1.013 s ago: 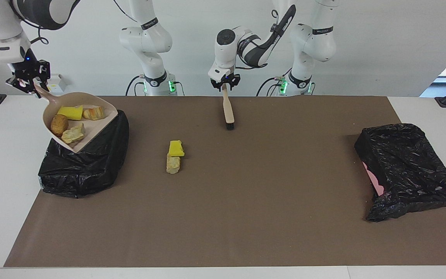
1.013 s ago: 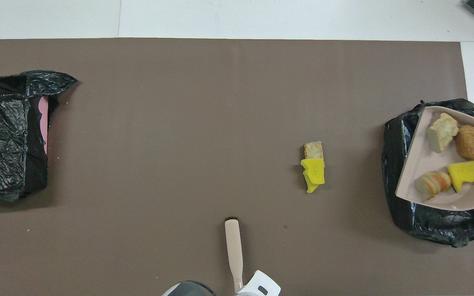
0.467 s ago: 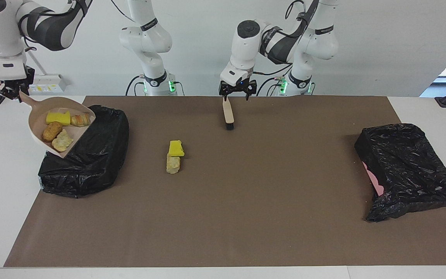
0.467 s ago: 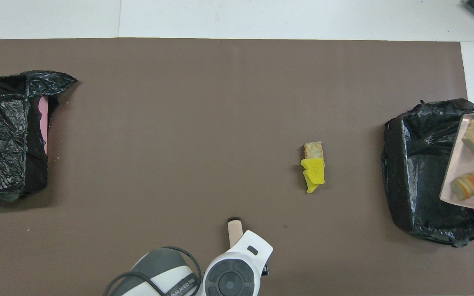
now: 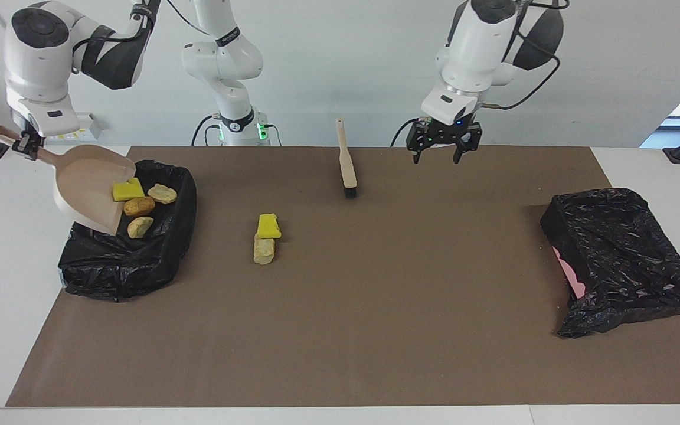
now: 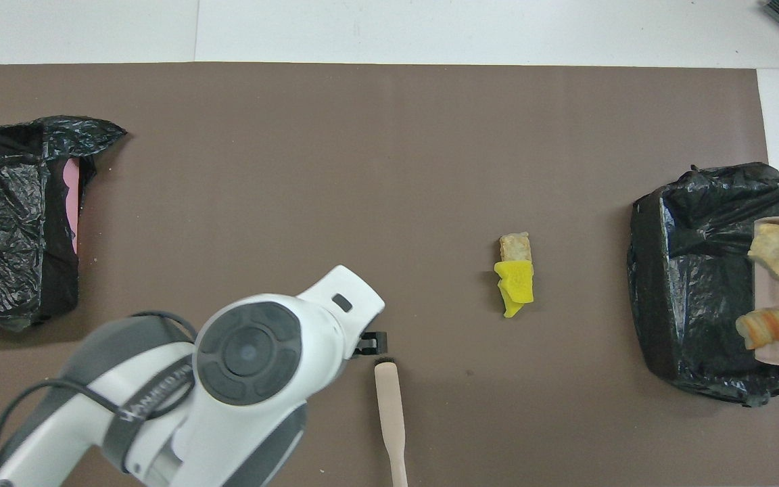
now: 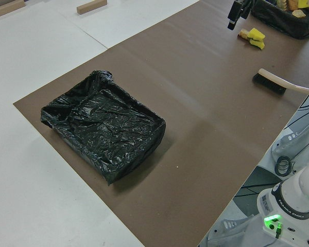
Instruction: Sweep and dump trash in bin
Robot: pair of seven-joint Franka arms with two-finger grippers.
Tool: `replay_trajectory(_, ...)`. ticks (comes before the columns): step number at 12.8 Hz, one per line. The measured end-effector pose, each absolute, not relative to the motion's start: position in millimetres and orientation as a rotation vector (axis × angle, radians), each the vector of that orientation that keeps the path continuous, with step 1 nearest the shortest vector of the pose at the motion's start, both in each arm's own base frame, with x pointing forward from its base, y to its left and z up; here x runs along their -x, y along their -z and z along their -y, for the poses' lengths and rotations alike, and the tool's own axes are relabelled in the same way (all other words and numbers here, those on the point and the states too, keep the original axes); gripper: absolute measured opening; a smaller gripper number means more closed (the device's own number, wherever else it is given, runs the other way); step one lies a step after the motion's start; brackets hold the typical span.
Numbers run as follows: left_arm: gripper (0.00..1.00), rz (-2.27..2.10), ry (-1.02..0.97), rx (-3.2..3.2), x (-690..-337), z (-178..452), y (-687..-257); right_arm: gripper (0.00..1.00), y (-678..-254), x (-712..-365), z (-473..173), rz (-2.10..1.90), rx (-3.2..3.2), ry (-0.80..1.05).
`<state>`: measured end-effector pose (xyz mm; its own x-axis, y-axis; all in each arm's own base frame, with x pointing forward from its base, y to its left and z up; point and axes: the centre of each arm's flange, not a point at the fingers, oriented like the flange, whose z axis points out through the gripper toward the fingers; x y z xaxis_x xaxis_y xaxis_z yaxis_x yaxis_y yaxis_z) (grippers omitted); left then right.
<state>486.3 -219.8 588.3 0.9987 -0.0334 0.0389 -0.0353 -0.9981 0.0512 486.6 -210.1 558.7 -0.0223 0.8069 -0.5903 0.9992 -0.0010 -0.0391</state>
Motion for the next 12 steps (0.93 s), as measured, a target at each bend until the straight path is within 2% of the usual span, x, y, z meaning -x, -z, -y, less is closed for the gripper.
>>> replay_trajectory(2, 1.0, 0.036, -0.135, -3.078, -511, 158, -619, 0.33, -562, -486, 209, -1.89, -1.828, 0.669)
replay_trajectory(5, 1.0, 0.158, -0.226, -3.079, -524, 86, -665, 0.33, -582, -486, 197, -1.91, -1.779, 0.69)
replay_trajectory(9, 1.0, 0.176, -0.141, -3.088, -528, 69, -681, 0.33, -629, -484, 158, -1.882, -1.783, 0.73)
replay_trajectory(12, 1.0, 0.279, -0.07, -3.083, -538, 66, -682, 0.33, -663, -483, 98, -1.758, -1.862, 0.695)
